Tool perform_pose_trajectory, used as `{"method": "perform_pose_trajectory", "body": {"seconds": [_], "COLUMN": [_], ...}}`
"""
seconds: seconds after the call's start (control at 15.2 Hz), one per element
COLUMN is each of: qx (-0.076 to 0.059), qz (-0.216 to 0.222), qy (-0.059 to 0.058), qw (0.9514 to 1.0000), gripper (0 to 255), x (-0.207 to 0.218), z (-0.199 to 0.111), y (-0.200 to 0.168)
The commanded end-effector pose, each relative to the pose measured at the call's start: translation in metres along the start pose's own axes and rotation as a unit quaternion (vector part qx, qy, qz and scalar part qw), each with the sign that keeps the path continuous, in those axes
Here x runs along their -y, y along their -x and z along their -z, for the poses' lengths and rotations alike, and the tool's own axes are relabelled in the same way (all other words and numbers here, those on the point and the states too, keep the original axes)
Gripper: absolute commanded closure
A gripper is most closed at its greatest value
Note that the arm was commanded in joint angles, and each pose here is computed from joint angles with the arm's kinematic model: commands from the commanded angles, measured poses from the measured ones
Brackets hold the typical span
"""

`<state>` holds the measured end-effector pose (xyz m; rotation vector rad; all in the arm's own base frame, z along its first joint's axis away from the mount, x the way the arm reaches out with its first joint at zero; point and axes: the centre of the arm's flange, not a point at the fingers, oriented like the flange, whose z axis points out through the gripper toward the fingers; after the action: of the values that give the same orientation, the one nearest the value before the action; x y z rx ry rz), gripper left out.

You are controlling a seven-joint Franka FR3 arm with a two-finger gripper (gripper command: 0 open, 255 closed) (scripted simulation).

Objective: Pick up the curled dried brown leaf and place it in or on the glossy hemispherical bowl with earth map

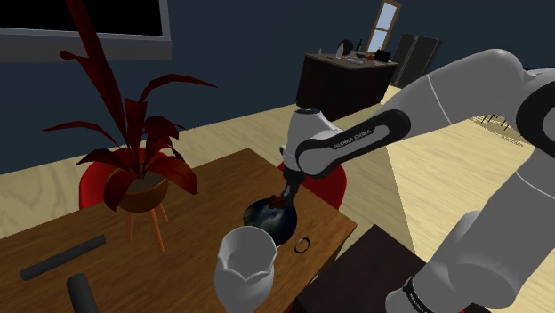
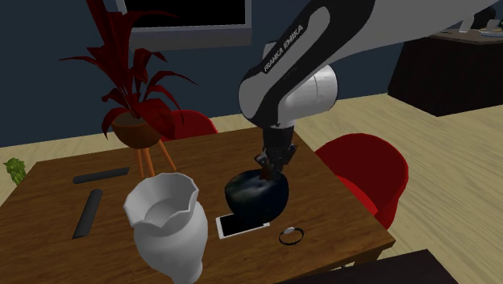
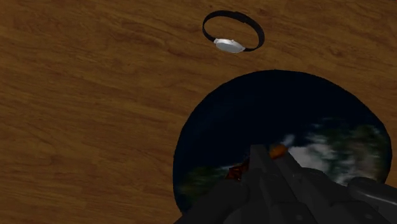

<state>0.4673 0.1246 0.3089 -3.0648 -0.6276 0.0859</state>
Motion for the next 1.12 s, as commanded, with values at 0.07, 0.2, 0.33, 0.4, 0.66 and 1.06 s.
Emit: {"method": "perform_pose_trajectory", "body": {"seconds": [0.07,0.2,0.33,0.4,0.66,1.06], "qx": [0.001,0.001,0.001,0.001,0.001,0.001], "qz": [0.0,0.0,0.0,0.0,0.0,0.0], "qy": [0.0,0.0,0.0,0.0,0.0,0.0], "qw": [1.0,1.0,1.0,1.0,1.0,1.0], "gripper": [255,255,255,255,0,0], "x": [0.001,0.001,0.001,0.001,0.001,0.001], "z": [-0.011,-0.011,-0.011,-0.011,-0.011,0.028], "y": [0.0,0.0,0.0,0.0,0.0,0.0]}}
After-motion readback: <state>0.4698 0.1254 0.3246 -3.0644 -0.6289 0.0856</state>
